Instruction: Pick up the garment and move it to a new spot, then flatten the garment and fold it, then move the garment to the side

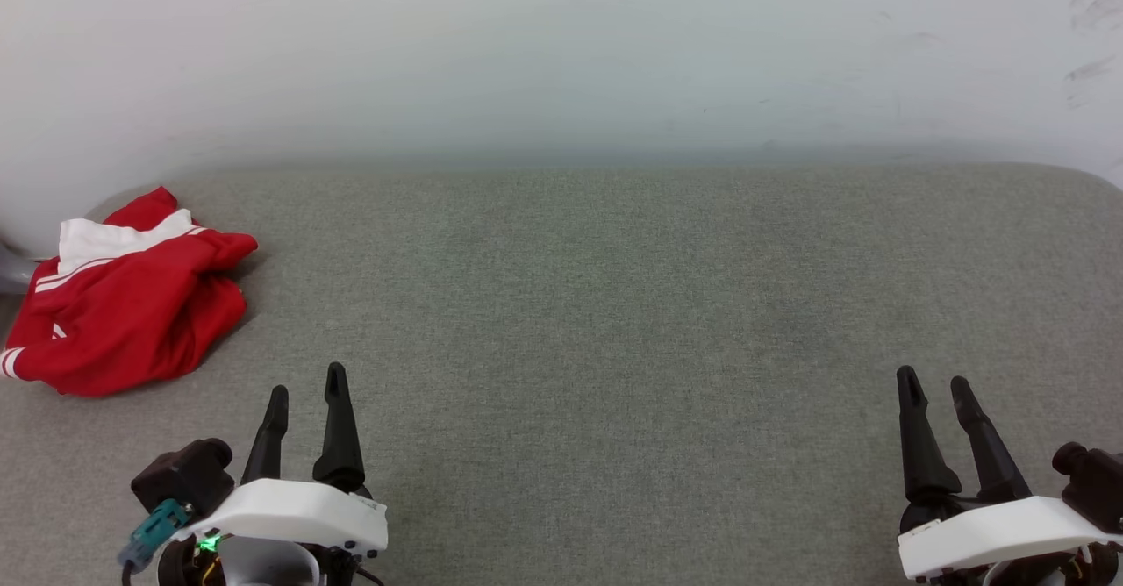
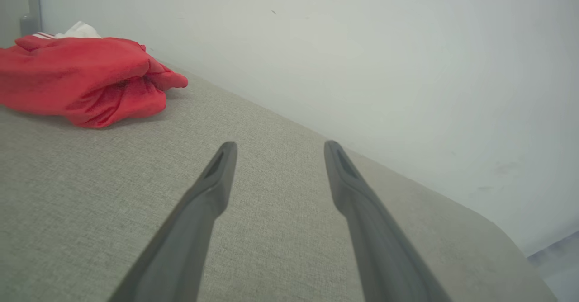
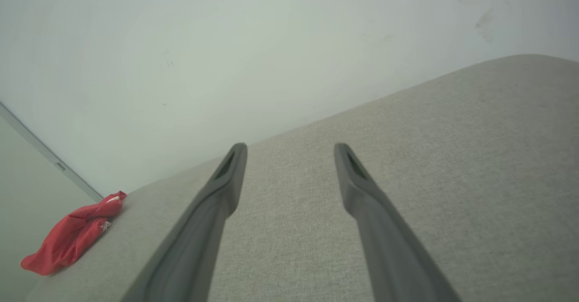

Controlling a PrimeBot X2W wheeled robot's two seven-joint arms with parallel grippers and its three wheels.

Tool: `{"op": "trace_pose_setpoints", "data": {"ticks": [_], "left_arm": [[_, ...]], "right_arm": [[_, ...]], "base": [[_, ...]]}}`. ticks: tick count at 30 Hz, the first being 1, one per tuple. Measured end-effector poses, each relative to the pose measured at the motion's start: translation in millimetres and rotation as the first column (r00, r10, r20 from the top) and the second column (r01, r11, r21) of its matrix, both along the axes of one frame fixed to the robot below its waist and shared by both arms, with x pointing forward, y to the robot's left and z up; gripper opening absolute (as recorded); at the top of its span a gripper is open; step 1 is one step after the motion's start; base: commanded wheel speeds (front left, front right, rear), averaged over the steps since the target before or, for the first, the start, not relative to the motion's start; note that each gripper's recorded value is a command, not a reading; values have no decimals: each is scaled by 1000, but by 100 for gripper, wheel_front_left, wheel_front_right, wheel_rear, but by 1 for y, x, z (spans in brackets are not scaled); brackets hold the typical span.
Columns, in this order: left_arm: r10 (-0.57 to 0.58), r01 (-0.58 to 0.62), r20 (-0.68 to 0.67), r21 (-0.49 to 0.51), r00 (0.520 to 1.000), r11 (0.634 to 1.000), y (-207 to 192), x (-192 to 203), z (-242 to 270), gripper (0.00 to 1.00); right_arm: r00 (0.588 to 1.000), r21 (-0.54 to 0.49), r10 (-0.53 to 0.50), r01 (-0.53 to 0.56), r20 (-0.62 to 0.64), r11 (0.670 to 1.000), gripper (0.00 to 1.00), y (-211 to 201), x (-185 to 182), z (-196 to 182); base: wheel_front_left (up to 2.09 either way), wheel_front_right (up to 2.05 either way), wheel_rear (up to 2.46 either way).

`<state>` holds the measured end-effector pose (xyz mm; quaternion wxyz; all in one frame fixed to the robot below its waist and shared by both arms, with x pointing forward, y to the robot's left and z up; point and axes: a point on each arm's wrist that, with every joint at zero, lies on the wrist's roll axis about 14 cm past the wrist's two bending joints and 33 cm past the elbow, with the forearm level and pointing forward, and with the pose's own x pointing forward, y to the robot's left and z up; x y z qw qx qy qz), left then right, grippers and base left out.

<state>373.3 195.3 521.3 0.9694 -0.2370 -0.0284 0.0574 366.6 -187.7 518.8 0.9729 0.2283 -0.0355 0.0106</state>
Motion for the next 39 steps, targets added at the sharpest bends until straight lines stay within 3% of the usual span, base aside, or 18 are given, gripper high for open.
{"op": "trace_pose_setpoints", "data": {"ticks": [23,39], "left_arm": [[-14,0,54,253,998,968,-12,-6,13,100],[-58,18,96,369,994,929,-24,-10,22,100]], "right_arm": [[998,-241,27,-14,52,970,100,9,-5,9],[995,-333,38,-4,96,943,100,12,-9,18]], "base": [[0,0,0],[0,0,0]]}}
